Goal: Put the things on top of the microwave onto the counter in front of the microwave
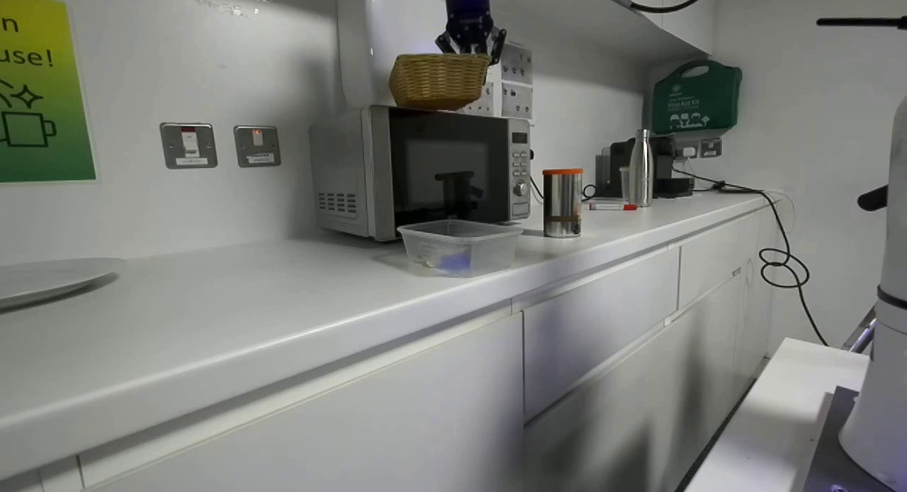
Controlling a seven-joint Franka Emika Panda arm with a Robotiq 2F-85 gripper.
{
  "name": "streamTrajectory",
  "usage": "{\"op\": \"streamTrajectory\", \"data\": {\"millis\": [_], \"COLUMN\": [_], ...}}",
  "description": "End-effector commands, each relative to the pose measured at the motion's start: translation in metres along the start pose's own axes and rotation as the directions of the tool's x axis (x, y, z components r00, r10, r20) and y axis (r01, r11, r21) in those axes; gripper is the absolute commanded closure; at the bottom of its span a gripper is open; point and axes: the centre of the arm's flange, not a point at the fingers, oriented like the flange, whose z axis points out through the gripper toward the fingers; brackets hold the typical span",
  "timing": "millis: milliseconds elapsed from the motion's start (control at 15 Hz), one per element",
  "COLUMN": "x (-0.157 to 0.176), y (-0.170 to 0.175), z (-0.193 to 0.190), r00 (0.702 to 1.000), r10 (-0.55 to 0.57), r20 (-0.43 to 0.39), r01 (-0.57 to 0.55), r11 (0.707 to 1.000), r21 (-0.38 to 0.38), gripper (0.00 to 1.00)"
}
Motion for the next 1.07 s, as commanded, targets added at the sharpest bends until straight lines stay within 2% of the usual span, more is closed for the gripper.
{"op": "streamTrajectory", "data": {"millis": [0,533,1000], "x": [-0.037,-0.069,-0.101], "y": [0.022,0.039,0.049], "z": [0.004,0.003,0.024], "r00": [1.0,0.999,0.997], "r10": [-0.023,-0.031,-0.041], "r20": [0.009,0.015,0.064], "r01": [0.023,0.032,0.043], "r11": [1.0,0.999,0.999], "r21": [0.002,-0.011,-0.029], "gripper": [0.97,0.97,0.97]}}
